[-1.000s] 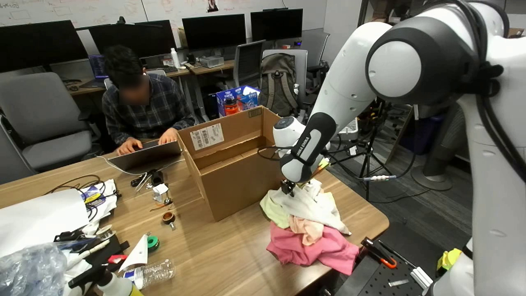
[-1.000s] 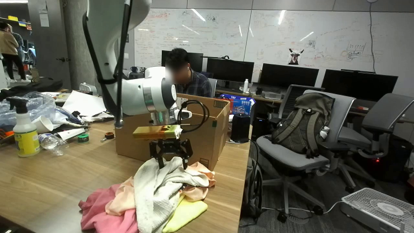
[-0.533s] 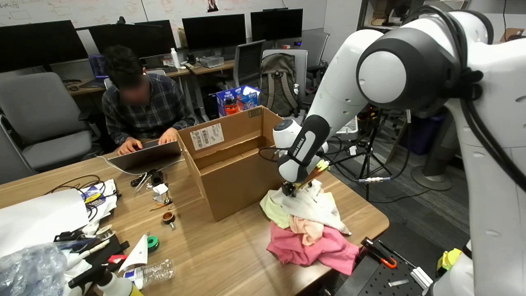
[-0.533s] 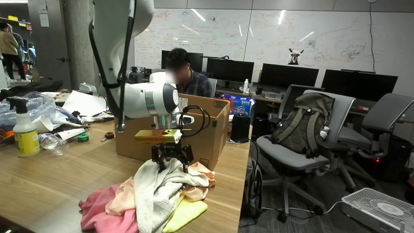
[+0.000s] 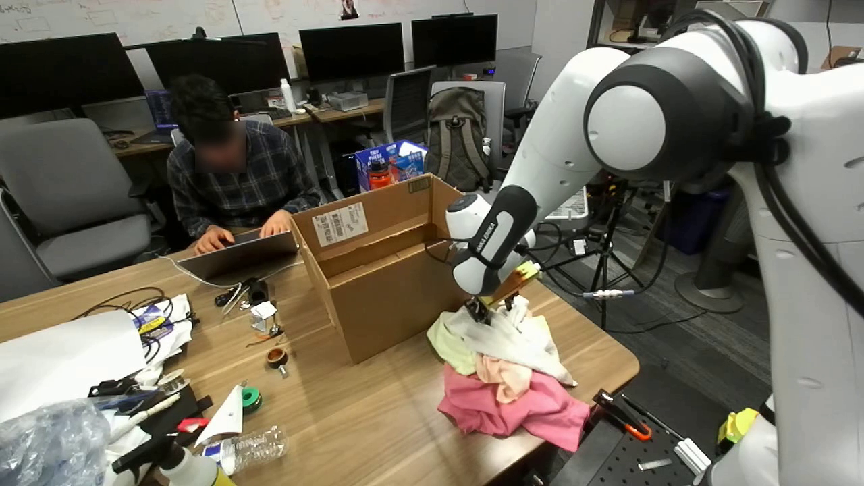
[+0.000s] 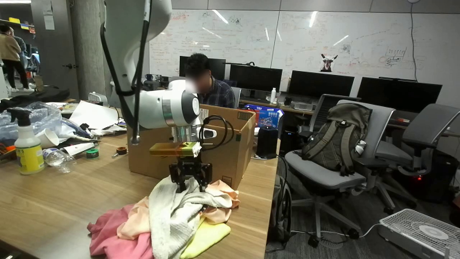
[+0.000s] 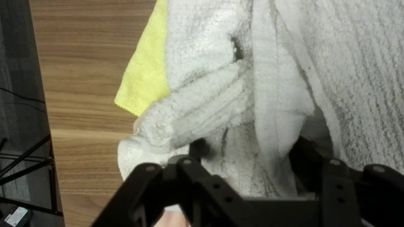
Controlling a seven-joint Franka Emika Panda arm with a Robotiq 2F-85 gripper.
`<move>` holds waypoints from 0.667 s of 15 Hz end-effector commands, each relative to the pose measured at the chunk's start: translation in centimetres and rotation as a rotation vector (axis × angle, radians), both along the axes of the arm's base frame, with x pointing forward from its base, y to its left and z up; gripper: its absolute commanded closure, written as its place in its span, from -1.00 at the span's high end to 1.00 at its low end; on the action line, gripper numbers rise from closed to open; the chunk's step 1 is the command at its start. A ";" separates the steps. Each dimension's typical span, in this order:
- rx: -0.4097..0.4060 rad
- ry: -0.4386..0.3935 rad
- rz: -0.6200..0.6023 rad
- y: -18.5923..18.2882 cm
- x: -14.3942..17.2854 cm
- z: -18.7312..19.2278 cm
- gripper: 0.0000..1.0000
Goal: Pick the clothes and put them in the box
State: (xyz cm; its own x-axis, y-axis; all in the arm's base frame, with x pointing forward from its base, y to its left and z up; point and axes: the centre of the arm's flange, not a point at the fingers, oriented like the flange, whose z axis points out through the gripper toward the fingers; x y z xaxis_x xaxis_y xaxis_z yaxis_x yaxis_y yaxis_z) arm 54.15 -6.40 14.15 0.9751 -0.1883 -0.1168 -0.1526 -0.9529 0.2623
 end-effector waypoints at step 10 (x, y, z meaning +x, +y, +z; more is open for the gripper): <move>0.038 -0.010 -0.074 0.3 1.2 3.3 -0.99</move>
State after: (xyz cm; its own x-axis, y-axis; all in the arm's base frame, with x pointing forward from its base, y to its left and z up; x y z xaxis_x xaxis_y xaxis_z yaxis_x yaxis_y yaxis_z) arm 54.84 -6.40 15.12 0.9652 -0.2255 -0.1327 -0.1865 -0.9486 0.2557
